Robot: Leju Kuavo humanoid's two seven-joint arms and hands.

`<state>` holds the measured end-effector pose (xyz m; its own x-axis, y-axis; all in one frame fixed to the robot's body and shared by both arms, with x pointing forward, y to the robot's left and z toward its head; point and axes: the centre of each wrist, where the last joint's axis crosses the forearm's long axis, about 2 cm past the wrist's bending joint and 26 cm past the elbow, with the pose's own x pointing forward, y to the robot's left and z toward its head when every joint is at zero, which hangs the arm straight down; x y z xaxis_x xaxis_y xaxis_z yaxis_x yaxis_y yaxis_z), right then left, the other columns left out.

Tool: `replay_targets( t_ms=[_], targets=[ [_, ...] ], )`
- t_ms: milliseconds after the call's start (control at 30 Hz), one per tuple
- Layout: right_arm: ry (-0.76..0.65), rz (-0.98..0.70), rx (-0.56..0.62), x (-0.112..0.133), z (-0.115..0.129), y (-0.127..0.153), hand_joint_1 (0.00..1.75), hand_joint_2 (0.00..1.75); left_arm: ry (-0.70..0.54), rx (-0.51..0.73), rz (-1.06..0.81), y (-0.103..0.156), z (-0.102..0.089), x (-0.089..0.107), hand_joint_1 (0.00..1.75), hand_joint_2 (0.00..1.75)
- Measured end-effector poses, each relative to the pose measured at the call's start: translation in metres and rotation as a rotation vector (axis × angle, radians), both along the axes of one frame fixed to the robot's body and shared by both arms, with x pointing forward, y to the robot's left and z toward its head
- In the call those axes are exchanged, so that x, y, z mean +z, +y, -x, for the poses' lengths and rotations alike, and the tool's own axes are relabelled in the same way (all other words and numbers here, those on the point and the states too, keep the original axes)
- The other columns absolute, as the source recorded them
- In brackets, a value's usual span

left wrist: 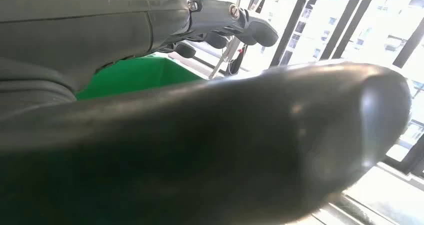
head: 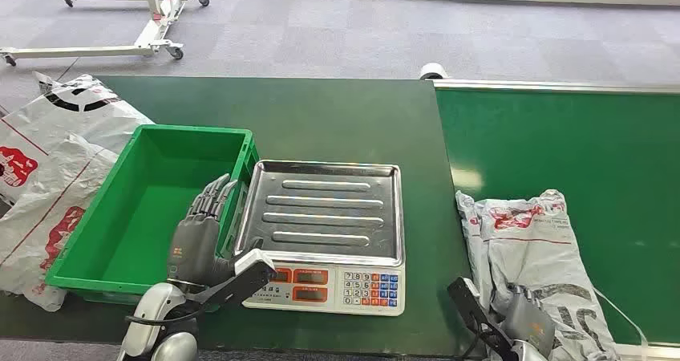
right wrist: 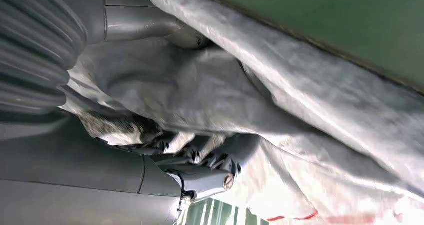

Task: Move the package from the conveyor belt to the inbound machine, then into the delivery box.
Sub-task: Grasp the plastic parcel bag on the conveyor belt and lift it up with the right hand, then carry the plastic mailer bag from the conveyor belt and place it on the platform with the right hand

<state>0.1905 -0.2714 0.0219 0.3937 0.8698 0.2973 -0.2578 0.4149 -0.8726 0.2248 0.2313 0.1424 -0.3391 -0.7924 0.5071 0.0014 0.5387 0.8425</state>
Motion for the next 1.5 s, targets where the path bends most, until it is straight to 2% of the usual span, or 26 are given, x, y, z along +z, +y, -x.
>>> replay_targets(
  t_ms=[400,667,800,933,1033,1133,1233,1367,1500],
  targets=[
    [-0.132,-0.071,0.007,0.019,-0.01,-0.002,1.75,1.75,-0.019,-0.004,0.017,-0.001,0.0,0.003,0.0,0.0],
    [-0.298,-0.04,-0.007,0.05,-0.022,-0.014,1.75,1.75,-0.033,-0.023,0.03,-0.001,0.001,0.003,0.0,0.0],
    [-0.428,0.074,0.021,0.072,-0.034,-0.026,1.75,1.75,-0.045,-0.043,0.04,-0.001,0.001,0.003,0.0,0.0],
    [-0.623,0.25,0.104,0.129,-0.084,-0.055,1.75,1.75,-0.063,-0.07,0.057,-0.001,0.0,0.002,0.0,0.0],
    [-0.752,0.328,0.191,0.194,-0.141,-0.066,1.75,1.75,-0.077,-0.08,0.069,0.0,-0.005,0.003,0.0,0.0],
    [-0.819,0.349,0.291,0.259,-0.191,-0.058,1.75,1.75,-0.091,-0.081,0.08,0.001,-0.011,0.005,0.0,0.0],
    [-0.815,0.315,0.393,0.303,-0.225,-0.039,1.75,1.75,-0.091,-0.08,0.086,0.002,-0.014,0.005,0.0,0.0],
    [-0.739,0.244,0.522,0.334,-0.259,-0.01,1.75,1.75,-0.092,-0.085,0.094,0.004,-0.018,0.004,0.0,0.0],
    [-0.611,0.177,0.619,0.332,-0.281,0.023,1.75,1.75,-0.088,-0.097,0.095,0.004,-0.023,0.003,0.0,0.0]
  ],
)
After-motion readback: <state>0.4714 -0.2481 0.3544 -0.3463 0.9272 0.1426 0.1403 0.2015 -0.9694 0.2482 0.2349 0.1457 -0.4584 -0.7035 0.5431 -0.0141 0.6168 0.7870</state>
